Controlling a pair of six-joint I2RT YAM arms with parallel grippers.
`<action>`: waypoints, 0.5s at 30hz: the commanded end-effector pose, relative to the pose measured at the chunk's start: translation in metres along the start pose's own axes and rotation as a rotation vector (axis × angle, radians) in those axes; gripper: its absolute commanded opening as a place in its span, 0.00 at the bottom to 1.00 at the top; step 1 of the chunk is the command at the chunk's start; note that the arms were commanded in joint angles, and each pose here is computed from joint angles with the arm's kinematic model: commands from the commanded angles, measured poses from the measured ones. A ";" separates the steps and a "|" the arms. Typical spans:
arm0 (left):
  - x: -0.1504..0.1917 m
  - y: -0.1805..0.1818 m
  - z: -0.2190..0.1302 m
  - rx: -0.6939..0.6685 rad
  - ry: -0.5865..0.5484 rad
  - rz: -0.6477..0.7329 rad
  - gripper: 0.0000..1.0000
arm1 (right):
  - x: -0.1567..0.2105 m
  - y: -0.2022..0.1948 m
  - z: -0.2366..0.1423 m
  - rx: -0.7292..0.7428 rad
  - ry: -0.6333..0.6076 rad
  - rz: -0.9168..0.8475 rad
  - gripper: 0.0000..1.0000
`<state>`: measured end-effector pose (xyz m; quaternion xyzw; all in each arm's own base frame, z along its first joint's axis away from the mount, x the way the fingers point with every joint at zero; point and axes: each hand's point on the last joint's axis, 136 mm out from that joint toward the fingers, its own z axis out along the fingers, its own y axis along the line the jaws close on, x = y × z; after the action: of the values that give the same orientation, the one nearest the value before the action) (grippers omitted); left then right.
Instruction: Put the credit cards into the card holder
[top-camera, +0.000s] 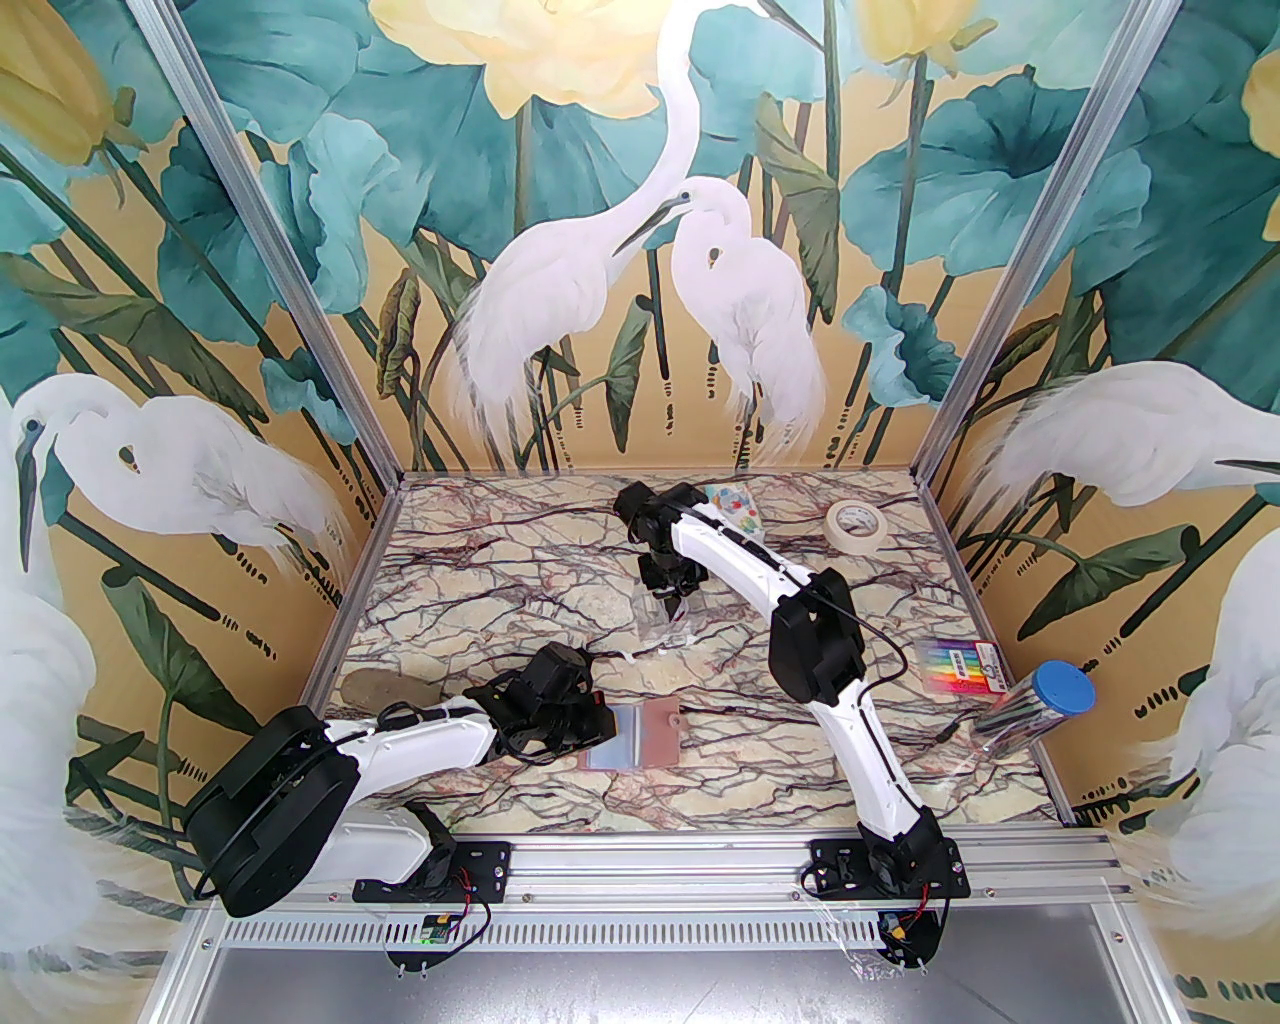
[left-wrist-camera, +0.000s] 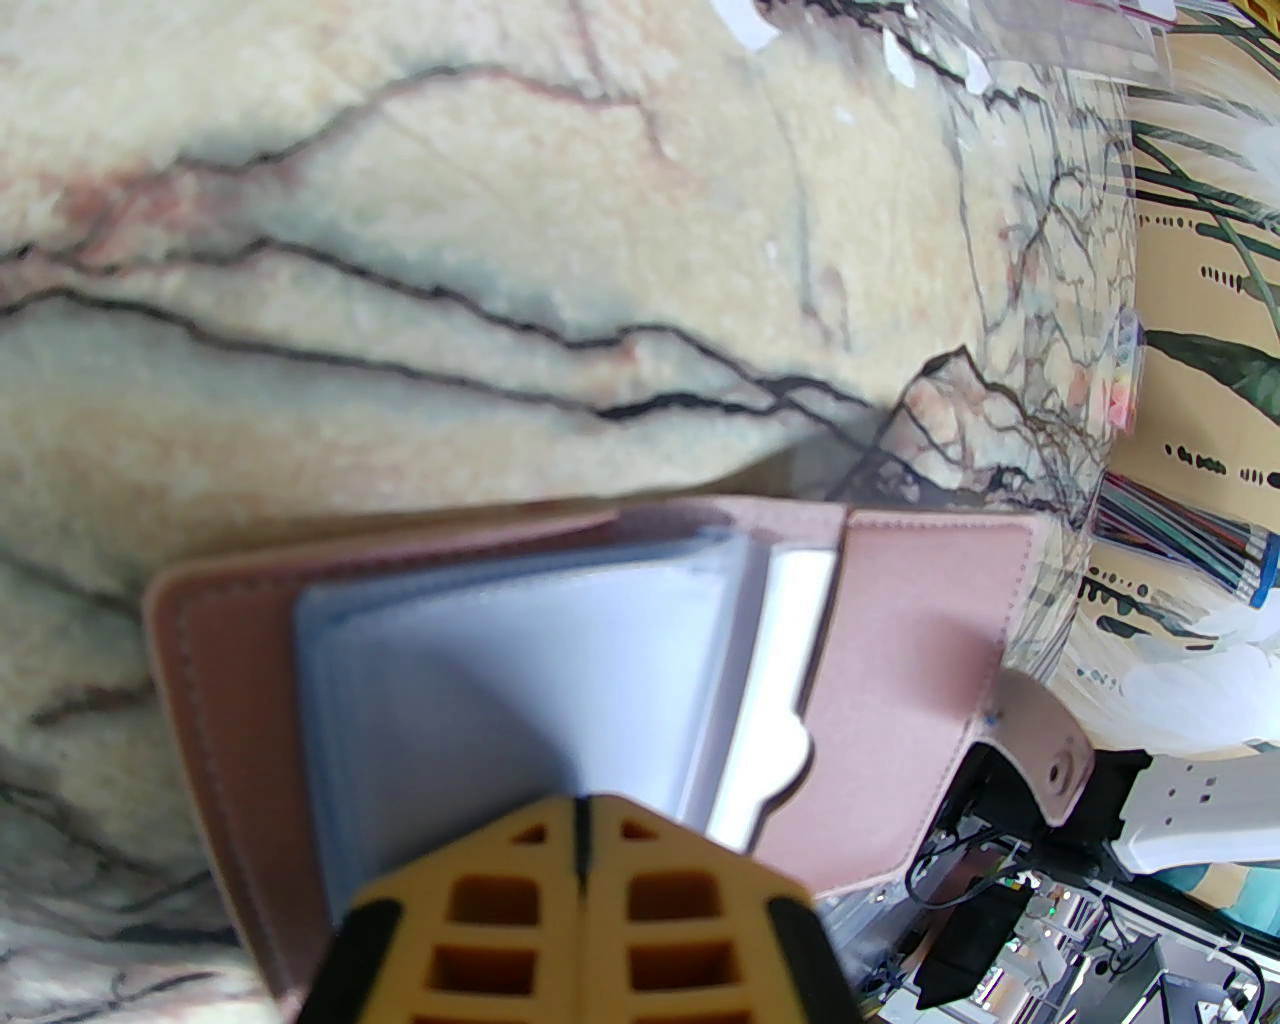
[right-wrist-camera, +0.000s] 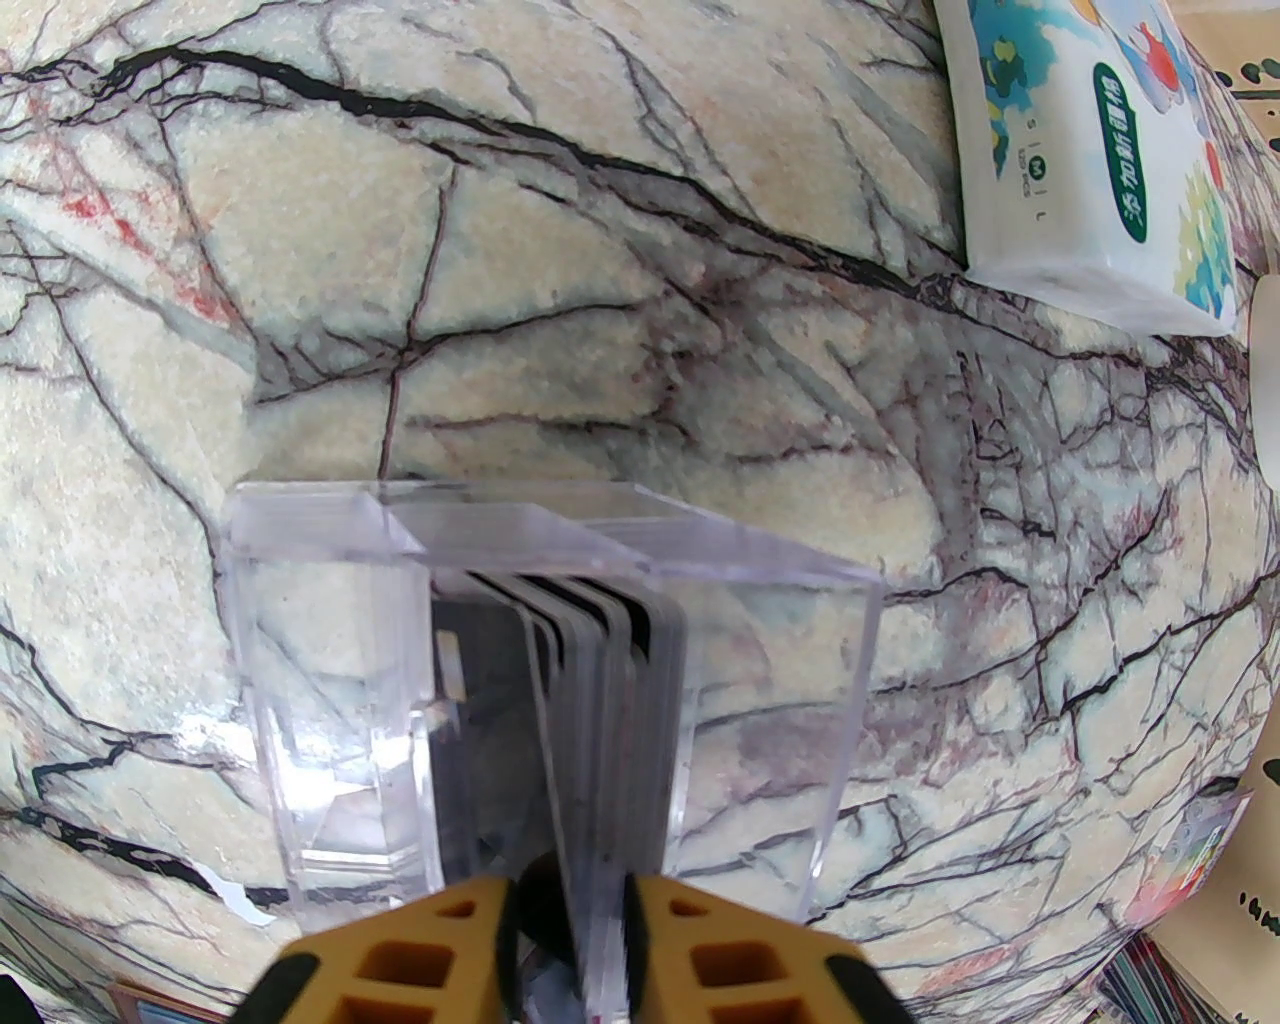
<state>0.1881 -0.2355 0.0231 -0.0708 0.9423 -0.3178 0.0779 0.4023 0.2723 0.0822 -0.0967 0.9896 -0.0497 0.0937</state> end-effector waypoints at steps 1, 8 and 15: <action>0.003 0.004 0.004 -0.012 0.011 0.000 0.00 | 0.000 -0.005 -0.003 0.027 0.003 -0.008 0.20; 0.003 0.003 0.004 -0.009 0.010 0.003 0.00 | 0.002 0.002 -0.010 0.010 -0.003 -0.008 0.16; 0.003 0.003 0.005 -0.012 0.014 0.001 0.01 | 0.005 0.010 -0.012 -0.009 -0.001 -0.006 0.12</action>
<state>0.1886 -0.2360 0.0218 -0.0708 0.9424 -0.3177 0.0775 0.3956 0.2813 0.0845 -0.1053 0.9890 -0.0468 0.0931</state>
